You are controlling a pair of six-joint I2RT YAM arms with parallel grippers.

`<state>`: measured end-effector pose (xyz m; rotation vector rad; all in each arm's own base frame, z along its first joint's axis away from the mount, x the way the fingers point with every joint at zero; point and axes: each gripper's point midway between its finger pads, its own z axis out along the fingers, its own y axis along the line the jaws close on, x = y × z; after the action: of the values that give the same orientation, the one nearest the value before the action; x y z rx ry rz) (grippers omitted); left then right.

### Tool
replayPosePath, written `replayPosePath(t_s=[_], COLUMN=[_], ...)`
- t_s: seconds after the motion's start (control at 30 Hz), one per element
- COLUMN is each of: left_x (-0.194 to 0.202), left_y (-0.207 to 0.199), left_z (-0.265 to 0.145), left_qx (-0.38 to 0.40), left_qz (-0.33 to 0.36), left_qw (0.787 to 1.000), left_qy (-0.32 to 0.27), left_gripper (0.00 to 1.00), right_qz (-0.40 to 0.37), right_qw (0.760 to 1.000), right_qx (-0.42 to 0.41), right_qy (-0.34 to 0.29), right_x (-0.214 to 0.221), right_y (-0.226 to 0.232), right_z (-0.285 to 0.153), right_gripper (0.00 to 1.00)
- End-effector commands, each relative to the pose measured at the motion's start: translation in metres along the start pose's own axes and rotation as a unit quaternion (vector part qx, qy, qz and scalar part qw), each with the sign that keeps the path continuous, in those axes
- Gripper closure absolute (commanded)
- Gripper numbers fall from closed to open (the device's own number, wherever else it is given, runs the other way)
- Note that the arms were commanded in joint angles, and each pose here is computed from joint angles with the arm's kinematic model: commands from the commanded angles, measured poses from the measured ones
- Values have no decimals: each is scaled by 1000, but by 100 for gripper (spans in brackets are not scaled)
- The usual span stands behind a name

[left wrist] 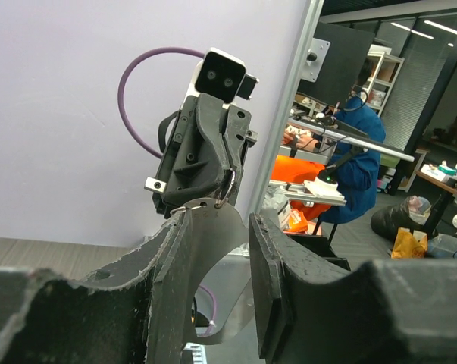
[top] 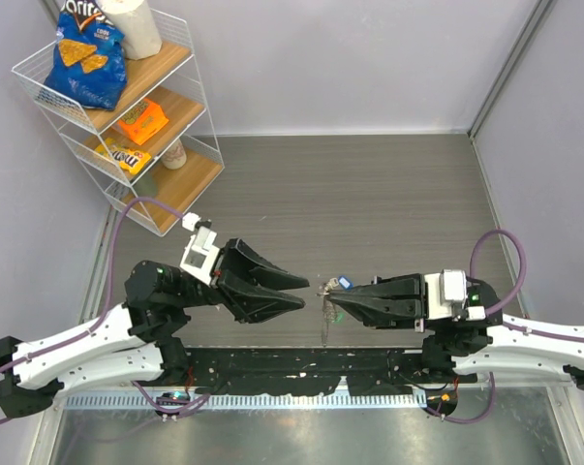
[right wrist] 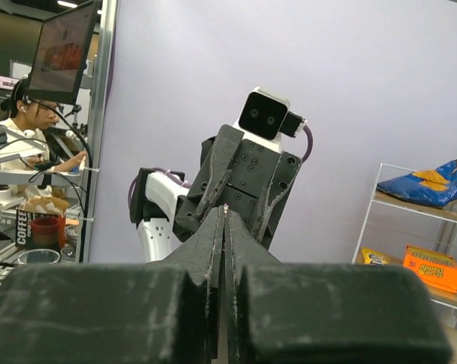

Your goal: Put the keys on the keyring

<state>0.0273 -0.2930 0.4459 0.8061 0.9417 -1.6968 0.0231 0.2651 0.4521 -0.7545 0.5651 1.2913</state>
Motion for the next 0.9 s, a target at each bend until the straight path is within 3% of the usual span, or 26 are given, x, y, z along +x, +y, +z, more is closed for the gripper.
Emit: replayPosePath(t_s=[0.0,0.87], left_x=[-19,-21], left_y=[-7,-10], left_z=[4,10], left_qx=[12,31], left_qz=[11,18], left_qw=[999,999], left_qy=[-33,-40], left_gripper=[60,62], right_qz=[-29,8], right_qw=[997,996], right_qx=[15,29], right_qy=[-76,-82], right_x=[-35,-29], right_y=[-8,-12], right_z=[7,20], right_gripper=[95,95])
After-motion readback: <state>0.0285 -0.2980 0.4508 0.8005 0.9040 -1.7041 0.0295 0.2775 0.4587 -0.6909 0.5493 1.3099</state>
